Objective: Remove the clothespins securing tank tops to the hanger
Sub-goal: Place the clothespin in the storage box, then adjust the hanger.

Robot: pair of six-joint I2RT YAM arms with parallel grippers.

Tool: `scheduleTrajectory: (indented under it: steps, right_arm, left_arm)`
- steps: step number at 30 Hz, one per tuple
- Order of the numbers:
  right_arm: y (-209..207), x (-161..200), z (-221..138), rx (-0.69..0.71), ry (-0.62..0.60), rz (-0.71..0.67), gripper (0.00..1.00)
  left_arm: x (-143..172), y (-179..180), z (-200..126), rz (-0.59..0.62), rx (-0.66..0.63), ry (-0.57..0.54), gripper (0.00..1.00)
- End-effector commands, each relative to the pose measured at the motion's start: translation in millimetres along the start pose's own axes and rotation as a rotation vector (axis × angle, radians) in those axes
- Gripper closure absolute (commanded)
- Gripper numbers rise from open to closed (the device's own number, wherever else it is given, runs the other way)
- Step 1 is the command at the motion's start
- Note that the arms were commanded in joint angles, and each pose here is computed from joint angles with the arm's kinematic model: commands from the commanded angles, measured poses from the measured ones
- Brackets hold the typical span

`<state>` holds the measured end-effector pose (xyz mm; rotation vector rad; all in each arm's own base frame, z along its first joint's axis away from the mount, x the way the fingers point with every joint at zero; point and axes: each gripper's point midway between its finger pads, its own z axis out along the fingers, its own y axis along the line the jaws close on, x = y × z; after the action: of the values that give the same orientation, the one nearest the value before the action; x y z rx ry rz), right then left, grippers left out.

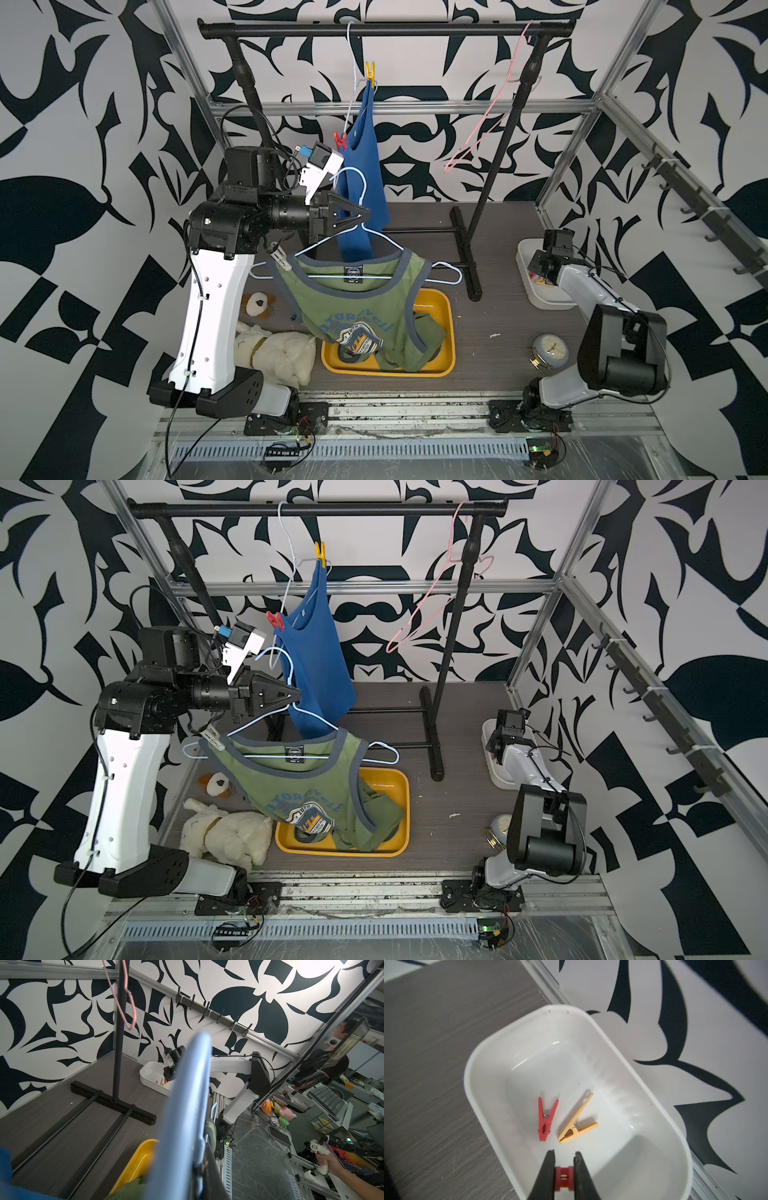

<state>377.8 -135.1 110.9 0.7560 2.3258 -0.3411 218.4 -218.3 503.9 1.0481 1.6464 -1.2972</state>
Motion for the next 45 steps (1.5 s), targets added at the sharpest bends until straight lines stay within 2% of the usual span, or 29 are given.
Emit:
scheduleTrajectory:
  steps: [1, 5, 12, 16, 19, 22, 24, 27, 32, 36, 41, 45]
  right_arm:
    - [-1, -11, 0, -0.005, -0.020, 0.032, 0.79]
    - [-4, -3, 8, 0.012, 0.008, 0.040, 0.69]
    - [-5, -4, 12, 0.014, 0.041, 0.047, 0.58]
    - [-5, -10, 7, 0.011, 0.039, 0.052, 0.57]
    - [-3, -19, -7, -0.025, -0.008, 0.074, 0.58]
    - [4, -29, -30, -0.107, -0.049, 0.089, 0.60]
    - [17, -33, -52, -0.220, -0.074, 0.109, 0.61]
    - [33, -39, -93, -0.396, -0.133, 0.135, 0.61]
    - [79, -43, -191, -0.814, -0.185, 0.086, 0.62]
    - [125, -33, -287, -1.128, -0.192, -0.074, 0.62]
    - [166, -11, -428, -1.524, -0.227, -0.315, 0.61]
    - [176, -2, -503, -1.765, -0.244, -0.425, 0.61]
  left_arm:
    - [-2, -13, -3, 0.042, 0.018, -0.010, 0.95]
    - [-2, -15, -2, 0.043, 0.025, -0.008, 0.95]
    - [-1, -15, 0, 0.044, 0.030, -0.005, 0.95]
    - [1, -13, 1, 0.038, 0.030, -0.001, 0.95]
    - [1, -11, 2, 0.036, 0.031, 0.001, 0.95]
    - [1, -9, 3, 0.034, 0.029, 0.002, 0.95]
    - [2, -6, 5, 0.026, 0.030, 0.006, 0.95]
    - [4, -4, 7, 0.015, 0.032, 0.012, 0.94]
    - [8, -1, 8, 0.010, 0.022, 0.027, 0.93]
    - [10, 3, 9, 0.003, 0.009, 0.035, 0.93]
    - [14, 3, 13, -0.009, 0.013, 0.050, 0.92]
    - [20, -5, 16, -0.015, 0.038, 0.067, 0.92]
